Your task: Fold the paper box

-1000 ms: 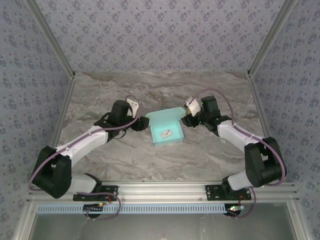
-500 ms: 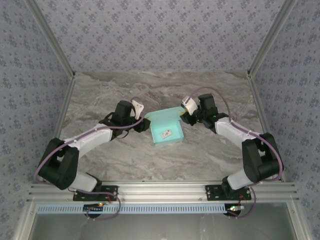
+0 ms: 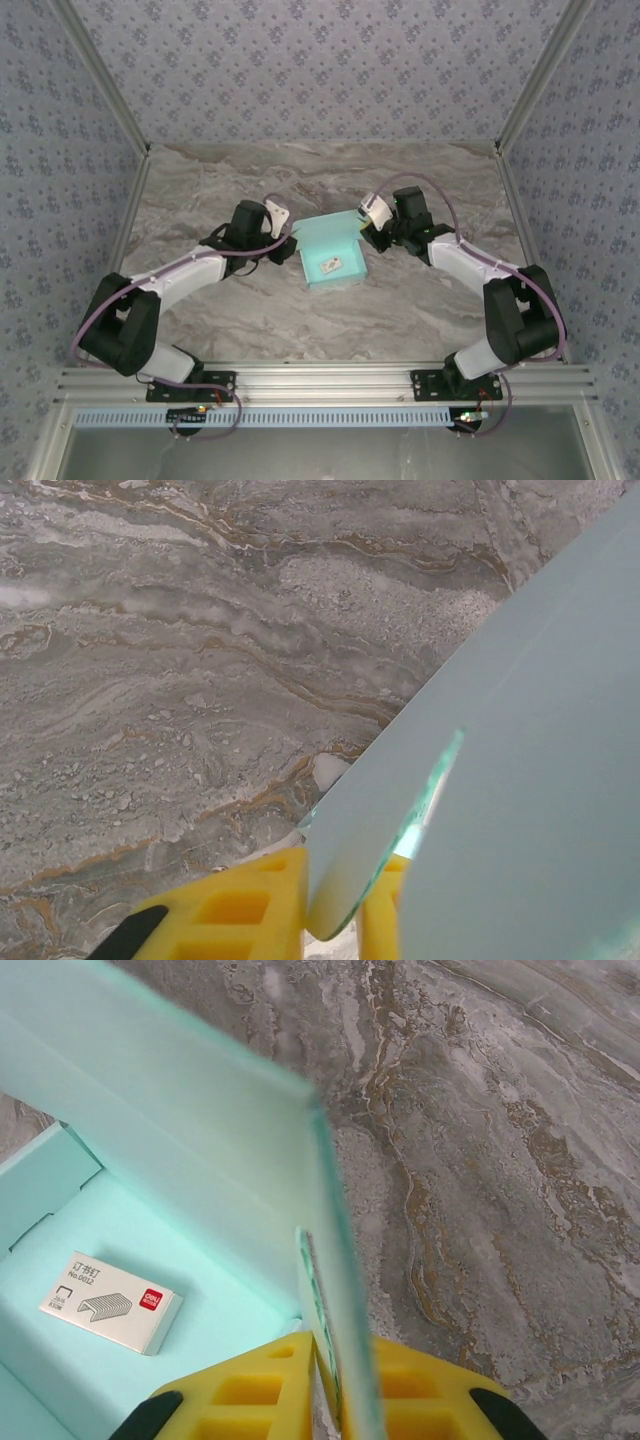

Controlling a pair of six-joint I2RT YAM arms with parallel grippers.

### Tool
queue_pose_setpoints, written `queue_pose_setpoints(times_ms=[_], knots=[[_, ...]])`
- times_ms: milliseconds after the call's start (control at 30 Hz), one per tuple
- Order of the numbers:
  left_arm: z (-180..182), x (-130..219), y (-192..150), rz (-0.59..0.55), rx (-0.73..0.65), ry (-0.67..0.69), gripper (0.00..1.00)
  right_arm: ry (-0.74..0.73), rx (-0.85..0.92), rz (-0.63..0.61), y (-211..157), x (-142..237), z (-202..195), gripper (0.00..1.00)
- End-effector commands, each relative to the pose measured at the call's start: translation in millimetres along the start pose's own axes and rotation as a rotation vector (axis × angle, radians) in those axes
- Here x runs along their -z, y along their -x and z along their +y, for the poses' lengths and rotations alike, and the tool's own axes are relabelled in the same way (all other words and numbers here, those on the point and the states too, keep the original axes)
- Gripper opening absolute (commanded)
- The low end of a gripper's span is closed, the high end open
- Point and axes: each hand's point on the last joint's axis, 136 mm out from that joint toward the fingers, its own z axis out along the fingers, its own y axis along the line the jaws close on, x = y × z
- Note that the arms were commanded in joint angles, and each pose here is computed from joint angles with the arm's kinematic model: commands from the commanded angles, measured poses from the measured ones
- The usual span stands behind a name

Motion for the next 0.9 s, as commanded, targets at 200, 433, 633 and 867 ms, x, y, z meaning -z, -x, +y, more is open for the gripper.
queue_pose_setpoints(times_ms=[200,433,633,867], knots=[[-7,-1,26,-0.043,-0.021,-0.006,0.1,-0.106,-0.082,0.027,12,4,-7,0.07],[-9,-5,40,-0.075,0.042,0.111,0.08,-0.316,-0.305,0.045,21,9,-17,0.05],[3,-3,54,-0.149,0.185,0.258,0.06,-0.47,-0.47,0.001,25,13,-18,0.04],[3,-5,72,-0.248,0.299,0.283,0.01,-0.506,-0.56,-0.071,27,8,-18,0.04]])
